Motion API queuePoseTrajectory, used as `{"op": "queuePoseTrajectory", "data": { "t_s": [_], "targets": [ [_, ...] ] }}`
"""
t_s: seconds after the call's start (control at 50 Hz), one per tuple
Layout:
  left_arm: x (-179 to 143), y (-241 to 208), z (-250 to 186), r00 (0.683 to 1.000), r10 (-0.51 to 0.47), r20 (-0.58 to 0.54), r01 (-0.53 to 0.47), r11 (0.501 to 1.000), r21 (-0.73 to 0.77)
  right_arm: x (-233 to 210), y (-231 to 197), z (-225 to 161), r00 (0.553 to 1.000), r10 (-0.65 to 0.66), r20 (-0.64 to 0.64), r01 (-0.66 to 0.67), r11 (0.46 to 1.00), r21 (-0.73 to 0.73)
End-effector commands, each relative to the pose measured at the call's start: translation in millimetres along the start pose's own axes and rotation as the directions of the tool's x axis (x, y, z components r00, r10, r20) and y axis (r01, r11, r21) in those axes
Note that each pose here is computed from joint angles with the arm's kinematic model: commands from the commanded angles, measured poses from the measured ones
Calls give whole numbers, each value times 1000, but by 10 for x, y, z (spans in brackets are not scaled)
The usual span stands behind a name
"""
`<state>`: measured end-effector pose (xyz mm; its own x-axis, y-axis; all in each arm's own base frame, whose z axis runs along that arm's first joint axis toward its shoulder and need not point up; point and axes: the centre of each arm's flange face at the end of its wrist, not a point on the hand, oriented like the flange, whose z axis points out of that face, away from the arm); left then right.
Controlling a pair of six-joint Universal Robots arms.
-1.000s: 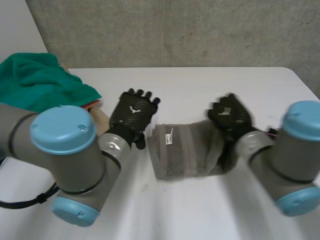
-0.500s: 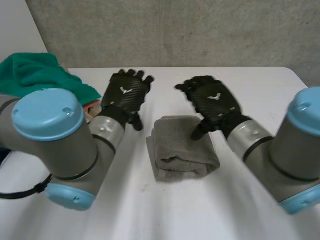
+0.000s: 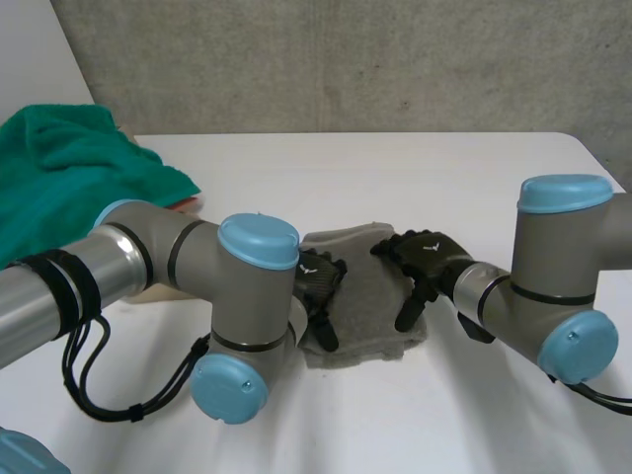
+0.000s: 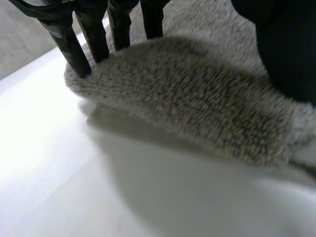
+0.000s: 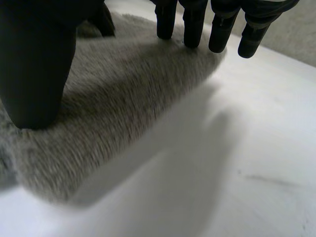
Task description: Fold the laundry.
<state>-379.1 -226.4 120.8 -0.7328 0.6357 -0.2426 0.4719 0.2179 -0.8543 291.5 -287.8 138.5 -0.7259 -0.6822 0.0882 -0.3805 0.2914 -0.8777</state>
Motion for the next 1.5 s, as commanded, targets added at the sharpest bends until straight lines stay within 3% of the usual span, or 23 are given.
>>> {"op": "queuePoseTrajectory", "data": {
  "t_s": [0.02,0.14,0.24,0.36,0.5,0.8,1.02,1.18,1.32,1.5],
  "targets": [
    [-52,-41,-138,998,50,43,-50,999,-6,75,13,15,989,-123,-79,121,992,-28],
    [-169,-489,-408,997,20,70,-29,991,133,180,-318,-204,975,-132,-178,146,987,73],
    [-237,-728,-608,997,-1,83,-18,973,230,181,-294,-296,974,-80,-211,112,983,145],
    [-255,-802,-794,999,-1,40,-11,955,297,92,-141,-513,979,109,-174,-82,984,156],
    [-203,-779,-936,999,17,-48,-1,945,326,-48,209,-576,947,307,-90,-301,951,77],
    [-160,-675,-945,997,24,-73,0,951,310,-238,444,-291,942,337,7,-337,940,56],
    [-166,-685,-935,997,22,-69,2,947,321,-257,483,-83,946,324,8,-323,944,72],
    [-171,-679,-935,997,20,-68,3,947,320,-3,173,24,937,336,-101,-309,926,219],
    [-176,-718,-920,998,19,-62,4,939,344,315,-87,358,923,351,-158,-287,901,325],
    [-198,-774,-914,998,17,-55,4,932,362,1373,-154,801,831,426,-357,-256,863,435]
  ]
}}
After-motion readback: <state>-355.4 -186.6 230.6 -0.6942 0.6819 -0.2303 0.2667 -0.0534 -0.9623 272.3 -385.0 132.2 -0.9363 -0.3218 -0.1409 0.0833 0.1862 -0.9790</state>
